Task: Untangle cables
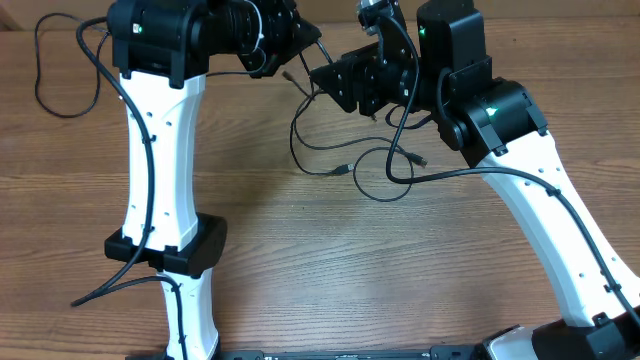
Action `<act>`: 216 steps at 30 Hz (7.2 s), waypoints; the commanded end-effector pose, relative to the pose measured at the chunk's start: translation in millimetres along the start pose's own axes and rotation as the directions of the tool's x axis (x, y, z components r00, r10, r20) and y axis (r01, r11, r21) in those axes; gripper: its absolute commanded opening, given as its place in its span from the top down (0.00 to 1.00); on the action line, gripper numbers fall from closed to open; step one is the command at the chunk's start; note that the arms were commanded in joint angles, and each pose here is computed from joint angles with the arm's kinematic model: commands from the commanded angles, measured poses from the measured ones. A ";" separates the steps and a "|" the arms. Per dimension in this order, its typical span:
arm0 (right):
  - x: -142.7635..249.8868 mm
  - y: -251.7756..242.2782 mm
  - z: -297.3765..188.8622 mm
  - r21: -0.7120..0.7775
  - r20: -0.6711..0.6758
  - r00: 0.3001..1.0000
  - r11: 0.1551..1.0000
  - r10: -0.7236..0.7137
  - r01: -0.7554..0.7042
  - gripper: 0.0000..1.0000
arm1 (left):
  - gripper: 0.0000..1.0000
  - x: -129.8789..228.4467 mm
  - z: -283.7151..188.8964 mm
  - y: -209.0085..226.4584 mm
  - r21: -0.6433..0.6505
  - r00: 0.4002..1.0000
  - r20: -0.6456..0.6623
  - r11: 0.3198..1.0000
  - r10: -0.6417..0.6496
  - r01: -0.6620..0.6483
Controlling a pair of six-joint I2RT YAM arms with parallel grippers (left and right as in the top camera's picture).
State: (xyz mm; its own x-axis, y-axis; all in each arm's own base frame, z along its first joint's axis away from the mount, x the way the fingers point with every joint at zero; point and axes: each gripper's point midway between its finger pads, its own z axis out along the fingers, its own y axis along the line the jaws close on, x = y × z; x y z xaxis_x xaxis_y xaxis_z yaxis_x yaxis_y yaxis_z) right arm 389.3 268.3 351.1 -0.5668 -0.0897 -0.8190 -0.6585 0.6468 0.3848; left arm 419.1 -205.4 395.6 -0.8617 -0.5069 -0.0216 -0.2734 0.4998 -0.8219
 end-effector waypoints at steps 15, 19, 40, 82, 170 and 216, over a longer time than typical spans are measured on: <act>-7.5 0.4 0.4 0.011 0.029 0.999 1.000 0.027 -0.027 0.75 | 0.96 0.3 -9.1 -5.4 0.066 0.994 -0.078 0.995 -0.073 0.079; -9.0 0.7 0.4 0.010 0.035 0.999 1.000 0.027 -0.028 0.78 | 0.96 1.6 -9.3 -6.1 0.069 0.993 -0.087 0.994 -0.082 0.088; -12.1 1.3 0.1 0.005 0.047 0.996 0.997 0.081 -0.082 0.96 | 0.75 -16.2 -6.6 9.0 -0.014 0.999 0.037 1.000 0.002 -0.001; -24.6 23.1 1.6 -0.081 0.090 0.995 0.996 0.033 -0.026 0.96 | 0.76 -5.0 10.3 0.2 -0.051 0.993 0.074 0.994 0.097 -0.094; 57.5 -68.1 -22.1 0.388 -0.141 0.960 0.905 0.242 -0.171 0.00 | 0.96 -147.7 -109.7 193.9 -0.453 0.883 0.026 0.793 0.468 -0.407; 63.8 -68.1 -23.7 0.395 -0.162 0.953 0.902 0.256 -0.175 0.00 | 0.96 -157.4 -112.0 343.2 -0.737 0.923 -0.239 0.563 0.302 -0.375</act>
State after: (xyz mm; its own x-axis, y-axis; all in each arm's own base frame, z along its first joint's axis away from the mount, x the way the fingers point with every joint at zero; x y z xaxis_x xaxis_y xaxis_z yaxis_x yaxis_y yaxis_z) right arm 384.2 202.2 281.1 -0.7928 -0.0471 -0.6076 -0.3028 0.8957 0.3257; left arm 428.7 88.2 195.8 -0.9727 -0.1251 -0.1953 -0.0756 0.9671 -0.2428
